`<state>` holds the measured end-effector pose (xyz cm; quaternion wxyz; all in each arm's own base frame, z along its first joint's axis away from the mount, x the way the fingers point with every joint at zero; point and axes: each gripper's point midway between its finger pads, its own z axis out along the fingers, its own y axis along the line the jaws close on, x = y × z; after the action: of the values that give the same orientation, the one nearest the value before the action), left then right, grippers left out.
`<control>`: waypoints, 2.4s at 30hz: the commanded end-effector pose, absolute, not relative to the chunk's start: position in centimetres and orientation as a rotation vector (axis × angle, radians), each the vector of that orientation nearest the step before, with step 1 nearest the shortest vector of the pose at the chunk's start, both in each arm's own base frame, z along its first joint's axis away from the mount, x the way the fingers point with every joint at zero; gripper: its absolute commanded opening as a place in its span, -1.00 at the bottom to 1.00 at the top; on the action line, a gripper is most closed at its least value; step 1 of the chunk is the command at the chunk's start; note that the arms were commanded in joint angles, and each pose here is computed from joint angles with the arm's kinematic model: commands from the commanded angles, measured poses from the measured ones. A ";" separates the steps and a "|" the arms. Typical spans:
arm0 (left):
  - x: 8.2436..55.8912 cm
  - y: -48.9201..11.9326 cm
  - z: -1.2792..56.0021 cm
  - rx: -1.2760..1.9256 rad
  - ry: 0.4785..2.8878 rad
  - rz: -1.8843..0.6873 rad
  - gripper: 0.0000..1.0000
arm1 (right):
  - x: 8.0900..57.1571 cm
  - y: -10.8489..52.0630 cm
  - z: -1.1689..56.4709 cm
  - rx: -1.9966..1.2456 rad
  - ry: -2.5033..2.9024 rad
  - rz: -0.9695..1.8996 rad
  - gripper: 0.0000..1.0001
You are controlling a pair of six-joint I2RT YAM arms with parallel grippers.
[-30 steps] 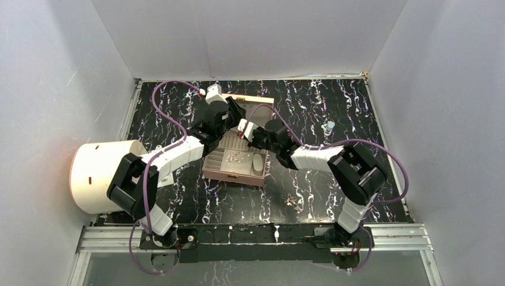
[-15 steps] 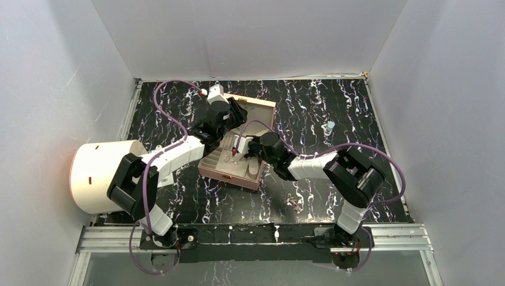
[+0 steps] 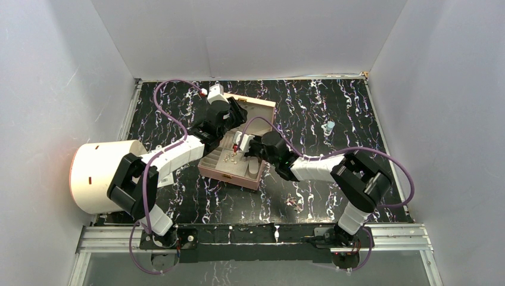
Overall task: Organize the mixed jewelry
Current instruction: Adjust the jewelry in the jewelry box, then adjust the jewelry box at the center of the board.
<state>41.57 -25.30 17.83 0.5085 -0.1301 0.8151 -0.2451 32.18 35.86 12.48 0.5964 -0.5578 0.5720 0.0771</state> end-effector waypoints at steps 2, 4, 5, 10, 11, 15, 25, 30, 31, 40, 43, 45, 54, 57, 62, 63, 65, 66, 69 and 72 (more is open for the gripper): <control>43.0 -23.1 19.5 -0.367 1.909 -0.515 -0.17 | 32.0 37.1 14.5 -1.190 1.449 0.362 -0.54; 43.0 -23.2 19.7 -0.366 1.907 -0.521 -0.17 | 32.4 37.0 14.9 -1.162 1.460 0.366 -0.51; 43.0 -23.2 19.7 -0.366 1.907 -0.522 -0.17 | 32.7 36.8 15.1 -1.143 1.467 0.358 -0.50; 43.0 -23.5 20.3 -0.361 1.904 -0.538 -0.16 | 34.2 35.9 16.1 -1.032 1.518 0.365 -0.36; 42.9 -23.5 20.5 -0.360 1.903 -0.543 -0.15 | 34.5 35.7 16.3 -1.017 1.525 0.368 -0.33; 42.5 -23.6 21.5 -0.356 1.895 -0.571 -0.13 | 35.1 35.2 17.0 -0.974 1.535 0.377 -0.24; 40.1 -24.2 24.6 -0.282 1.895 -0.713 0.01 | 33.4 33.7 20.5 -0.889 1.515 0.524 -0.15; 38.3 -24.3 25.1 -0.246 1.910 -0.781 0.04 | 31.0 33.5 21.7 -0.889 1.549 0.666 -0.10; 37.9 -24.2 25.1 -0.243 1.915 -0.790 0.06 | 30.6 33.4 21.7 -0.875 1.568 0.689 -0.09; 33.1 -16.3 24.3 -0.291 2.037 -0.492 0.27 | 29.0 28.4 22.0 -0.314 2.119 0.787 0.15; 31.0 -12.9 22.7 -0.305 2.155 -0.354 0.38 | 27.5 26.5 19.7 -0.139 2.275 0.758 0.17; 29.7 -11.3 21.3 -0.316 2.226 -0.310 0.48 | 26.9 24.7 18.0 0.039 2.364 0.700 0.32; 27.9 -9.7 14.8 -0.391 2.371 -0.371 0.56 | 26.5 25.0 13.1 0.317 2.557 0.839 0.38; 28.3 -9.7 12.4 -0.426 2.409 -0.386 0.56 | 27.4 26.0 12.7 0.290 2.572 0.850 0.34; 28.5 -12.1 10.9 -0.405 2.426 -0.593 0.54 | 28.8 27.2 12.1 0.250 2.569 0.878 0.28; 28.3 -12.5 10.6 -0.398 2.432 -0.625 0.52 | 29.0 27.4 11.8 0.244 2.575 0.878 0.25; 28.2 -12.8 10.4 -0.387 2.431 -0.653 0.51 | 29.5 28.0 11.6 0.218 2.573 0.889 0.12; 28.1 -12.9 10.5 -0.383 2.422 -0.661 0.50 | 29.8 28.3 11.7 0.197 2.565 0.903 0.05; 27.9 -13.4 10.8 -0.363 2.417 -0.706 0.50 | 30.8 29.6 12.1 0.138 2.537 0.950 -0.20; 27.5 -14.7 11.1 -0.335 2.424 -0.807 0.48 | 31.7 30.2 11.8 0.099 2.539 0.945 -0.42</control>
<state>27.61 -12.75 9.49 0.2779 -0.1473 0.9190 -0.2378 28.10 27.31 9.14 0.1586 0.0714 0.9399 0.2939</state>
